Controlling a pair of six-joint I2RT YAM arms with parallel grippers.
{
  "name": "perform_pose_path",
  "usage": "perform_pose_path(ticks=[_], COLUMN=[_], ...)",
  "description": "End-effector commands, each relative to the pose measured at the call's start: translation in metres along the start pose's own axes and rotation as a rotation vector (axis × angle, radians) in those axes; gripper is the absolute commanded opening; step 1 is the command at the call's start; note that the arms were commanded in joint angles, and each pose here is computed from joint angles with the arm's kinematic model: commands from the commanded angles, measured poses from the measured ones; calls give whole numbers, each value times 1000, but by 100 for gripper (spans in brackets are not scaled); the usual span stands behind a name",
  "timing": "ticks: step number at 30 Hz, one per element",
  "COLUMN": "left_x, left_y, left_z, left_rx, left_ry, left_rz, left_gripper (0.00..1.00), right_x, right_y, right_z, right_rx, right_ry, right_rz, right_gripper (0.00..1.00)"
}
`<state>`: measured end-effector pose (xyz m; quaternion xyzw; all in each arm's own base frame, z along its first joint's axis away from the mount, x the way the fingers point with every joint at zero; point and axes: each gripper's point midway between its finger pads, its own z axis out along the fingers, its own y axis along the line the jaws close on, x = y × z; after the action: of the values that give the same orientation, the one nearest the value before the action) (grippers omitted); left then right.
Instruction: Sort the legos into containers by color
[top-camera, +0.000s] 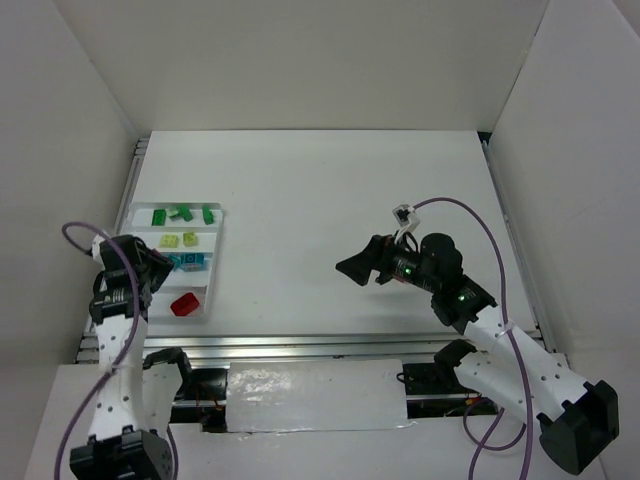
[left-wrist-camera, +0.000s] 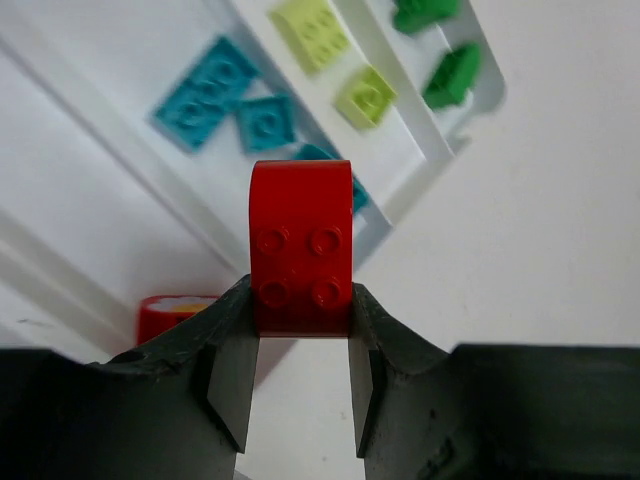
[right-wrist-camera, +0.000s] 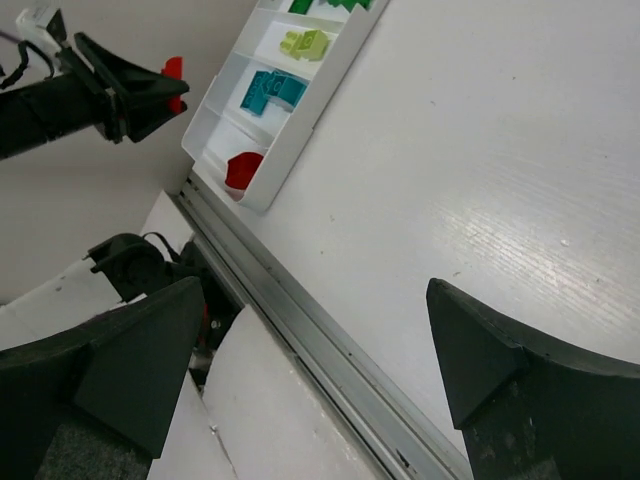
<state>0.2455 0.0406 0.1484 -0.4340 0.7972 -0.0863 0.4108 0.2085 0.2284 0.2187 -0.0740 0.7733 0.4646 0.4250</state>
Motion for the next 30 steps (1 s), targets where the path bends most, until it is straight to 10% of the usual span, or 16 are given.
perform_pose_path(ticks=[1,21,30], left_x=[-16,-21,-24], left_y=[40,138,141], left_z=[-9,22,38], left_rx=[-169,-527,-460], left_ry=[-122,-109,-62], left_rz=[-182,-394,-418], left_gripper=[0,1,67], right_x=[-14,1,5], right_y=[11,17,16], right_z=[-5,-8,-2], right_rx=[-27,-85,-89], right_ry=[-34,26,54], right_rz=[-27,-54,-26], right_gripper=[100,100,100])
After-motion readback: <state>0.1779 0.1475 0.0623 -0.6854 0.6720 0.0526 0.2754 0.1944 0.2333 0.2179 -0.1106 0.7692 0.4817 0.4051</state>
